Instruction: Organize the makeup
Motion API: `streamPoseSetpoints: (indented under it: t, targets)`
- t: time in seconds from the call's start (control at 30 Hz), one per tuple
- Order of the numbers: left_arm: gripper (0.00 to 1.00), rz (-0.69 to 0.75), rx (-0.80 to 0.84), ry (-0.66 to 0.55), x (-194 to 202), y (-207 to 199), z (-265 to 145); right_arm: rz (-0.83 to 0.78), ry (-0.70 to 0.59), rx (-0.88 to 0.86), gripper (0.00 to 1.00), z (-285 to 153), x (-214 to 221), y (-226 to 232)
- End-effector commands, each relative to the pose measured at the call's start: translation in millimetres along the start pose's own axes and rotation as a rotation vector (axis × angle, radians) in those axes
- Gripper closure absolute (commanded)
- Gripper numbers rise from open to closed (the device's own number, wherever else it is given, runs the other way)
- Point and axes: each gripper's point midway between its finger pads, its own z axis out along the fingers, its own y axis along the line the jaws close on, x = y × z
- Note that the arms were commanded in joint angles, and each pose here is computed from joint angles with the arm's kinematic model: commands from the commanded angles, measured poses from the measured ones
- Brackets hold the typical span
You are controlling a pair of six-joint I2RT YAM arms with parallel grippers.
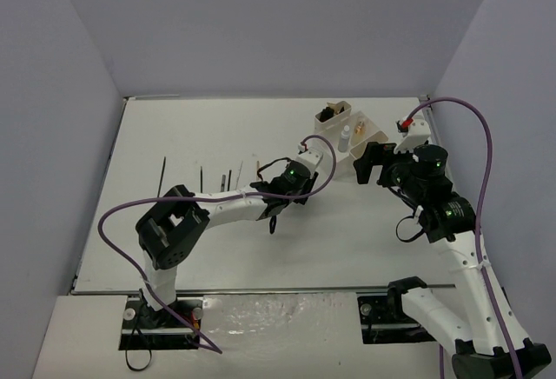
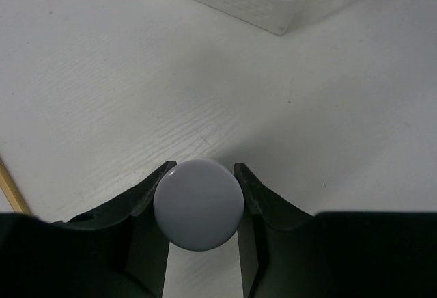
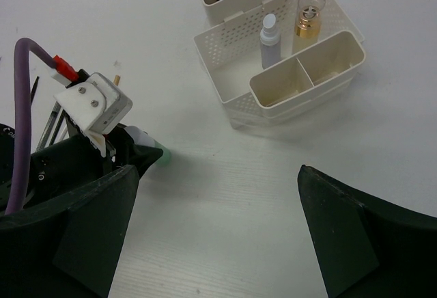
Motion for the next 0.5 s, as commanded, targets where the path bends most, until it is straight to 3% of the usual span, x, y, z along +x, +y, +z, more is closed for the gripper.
streamPoseSetpoints:
  t: [0.0, 0.1, 0.3, 0.47]
  targets:
    - [0.65, -0.043, 0.009, -0.072, -22.5, -5.2, -9.2, -0.007, -0.059, -0.021, 0.0, 1.1, -15.9, 5.2]
    - [0.41, -0.054, 0.007, -0.084, -26.5, -4.2, -13.8, -0.004, -0.054, -0.023, 0.0, 1.8, -15.4, 5.5]
    - [0.06, -0.067, -0.008, -0.122, -45.6, 1.2, -34.2, -0.004, -0.061, -0.026, 0.0, 0.0, -22.6, 7.3]
    - [0.03, -0.109, -0.013, -0.235, -99.5, 9.3, -88.5, -0.034, -0.018, -0.062, 0.0, 6.3, -26.0, 15.5]
